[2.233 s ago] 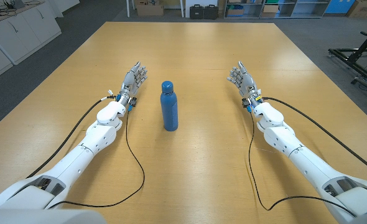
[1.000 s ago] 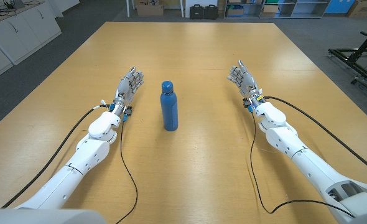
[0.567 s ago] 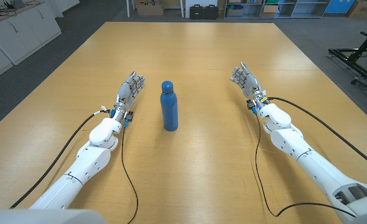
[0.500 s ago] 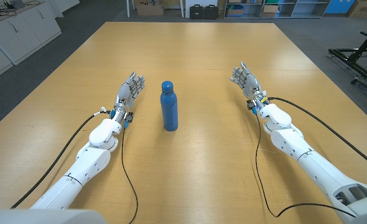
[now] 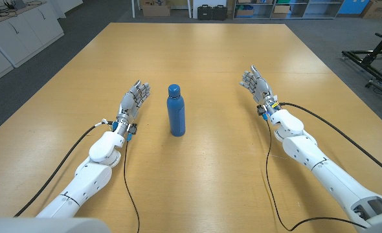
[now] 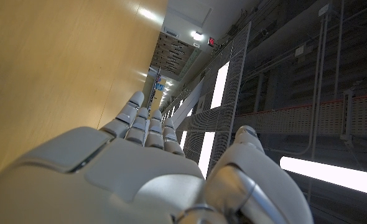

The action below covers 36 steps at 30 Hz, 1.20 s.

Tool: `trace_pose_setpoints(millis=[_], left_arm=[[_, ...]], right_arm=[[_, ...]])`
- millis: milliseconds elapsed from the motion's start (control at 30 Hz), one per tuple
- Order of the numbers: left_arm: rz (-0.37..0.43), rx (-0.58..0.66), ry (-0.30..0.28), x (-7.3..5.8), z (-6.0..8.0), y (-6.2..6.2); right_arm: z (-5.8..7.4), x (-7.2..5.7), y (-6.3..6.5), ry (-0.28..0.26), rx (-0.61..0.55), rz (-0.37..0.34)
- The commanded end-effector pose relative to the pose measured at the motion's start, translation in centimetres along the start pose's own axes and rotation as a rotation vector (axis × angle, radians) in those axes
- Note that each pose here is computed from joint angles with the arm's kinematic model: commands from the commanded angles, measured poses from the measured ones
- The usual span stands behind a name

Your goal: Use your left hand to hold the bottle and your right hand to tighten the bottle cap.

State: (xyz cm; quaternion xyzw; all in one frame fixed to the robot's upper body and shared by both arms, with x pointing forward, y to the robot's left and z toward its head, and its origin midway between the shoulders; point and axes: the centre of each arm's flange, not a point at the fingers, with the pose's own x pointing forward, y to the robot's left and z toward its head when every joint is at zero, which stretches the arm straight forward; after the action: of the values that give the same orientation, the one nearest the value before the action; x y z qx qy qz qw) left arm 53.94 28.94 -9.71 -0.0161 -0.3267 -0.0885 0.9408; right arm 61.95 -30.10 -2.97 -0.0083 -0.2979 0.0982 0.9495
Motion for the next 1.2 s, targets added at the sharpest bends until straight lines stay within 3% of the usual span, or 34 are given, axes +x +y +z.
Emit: trace_pose_setpoints(millis=[33,433,933,1200], left_arm=[[-0.014,0.004,-0.008,-2.1,0.0,-0.3],[-0.018,0.079,-0.024,-4.1,0.9,-0.5],[-0.122,0.169,-0.057,-6.0,1.9,-0.5],[-0.154,0.212,-0.089,-6.8,2.5,-0.5]], right_arm=[[0.1,-0.6,0.4,0.003,-0.005,-0.013],[0.2,-0.5,1.2,-0.001,-0.005,0.001],[0.5,-0.8,2.3,0.007,-0.014,0.016],[1.1,-0.5,2.2,-0.018,-0.023,0.013]])
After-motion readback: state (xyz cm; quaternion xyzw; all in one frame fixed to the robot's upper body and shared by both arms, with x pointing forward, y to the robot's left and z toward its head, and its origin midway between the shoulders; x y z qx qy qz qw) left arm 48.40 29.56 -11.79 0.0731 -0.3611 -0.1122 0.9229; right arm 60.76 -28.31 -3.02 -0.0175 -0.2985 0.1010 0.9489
